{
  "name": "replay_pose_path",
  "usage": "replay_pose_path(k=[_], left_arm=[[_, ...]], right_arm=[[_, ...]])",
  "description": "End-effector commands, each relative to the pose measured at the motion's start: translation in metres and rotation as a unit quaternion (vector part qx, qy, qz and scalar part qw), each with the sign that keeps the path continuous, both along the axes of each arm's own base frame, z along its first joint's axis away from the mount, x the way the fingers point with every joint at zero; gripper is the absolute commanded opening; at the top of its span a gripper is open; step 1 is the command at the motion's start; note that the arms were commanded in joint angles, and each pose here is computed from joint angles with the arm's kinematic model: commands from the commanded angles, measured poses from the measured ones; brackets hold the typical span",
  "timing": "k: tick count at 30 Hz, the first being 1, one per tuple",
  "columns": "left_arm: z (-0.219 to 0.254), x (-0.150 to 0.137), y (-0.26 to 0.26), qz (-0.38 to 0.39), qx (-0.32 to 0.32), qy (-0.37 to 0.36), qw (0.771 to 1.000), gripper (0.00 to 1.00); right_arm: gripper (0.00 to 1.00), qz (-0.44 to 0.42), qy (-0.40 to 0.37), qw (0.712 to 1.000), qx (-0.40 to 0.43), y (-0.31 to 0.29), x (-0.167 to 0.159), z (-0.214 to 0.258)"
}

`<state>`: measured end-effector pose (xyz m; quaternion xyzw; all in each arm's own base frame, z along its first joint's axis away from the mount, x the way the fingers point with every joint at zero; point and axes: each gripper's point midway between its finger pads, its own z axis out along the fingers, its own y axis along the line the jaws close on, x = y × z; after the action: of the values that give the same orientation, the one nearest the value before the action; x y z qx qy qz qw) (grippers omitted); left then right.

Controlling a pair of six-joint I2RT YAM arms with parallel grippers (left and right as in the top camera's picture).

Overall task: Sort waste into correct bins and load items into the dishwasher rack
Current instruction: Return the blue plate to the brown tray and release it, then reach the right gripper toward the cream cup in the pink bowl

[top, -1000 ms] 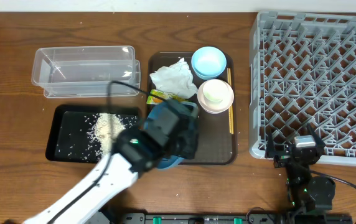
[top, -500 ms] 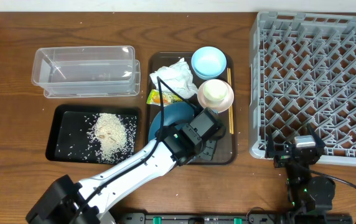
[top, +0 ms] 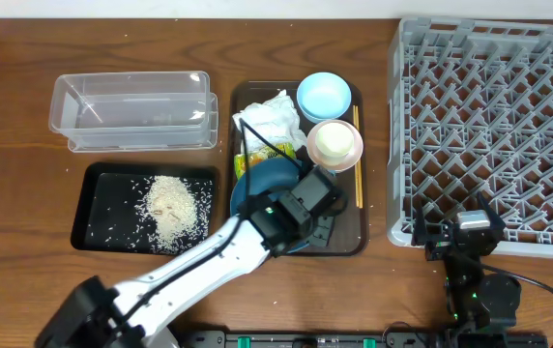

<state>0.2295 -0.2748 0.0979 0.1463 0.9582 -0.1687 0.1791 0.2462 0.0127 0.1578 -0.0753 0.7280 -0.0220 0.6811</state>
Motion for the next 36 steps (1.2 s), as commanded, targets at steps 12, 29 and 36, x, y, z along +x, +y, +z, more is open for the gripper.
replay_pose_path(k=[12,29,36], left_arm=[[0.124,0.064,0.215,0.331,0.010,-0.164,0.929,0.51],[0.102,-0.020,0.417,0.740,0.019,-0.060,0.669,0.82],[0.083,-0.016,0.421,0.743,0.035,-0.023,0.668,0.84]], right_arm=[[0.99,-0.005,-0.001,1.000,-0.004,-0.002,0.000,0.000],[0.99,-0.021,-0.015,1.000,-0.018,-0.008,0.000,0.006],[0.99,0.011,-0.073,0.997,-0.016,0.003,-0.001,0.035]])
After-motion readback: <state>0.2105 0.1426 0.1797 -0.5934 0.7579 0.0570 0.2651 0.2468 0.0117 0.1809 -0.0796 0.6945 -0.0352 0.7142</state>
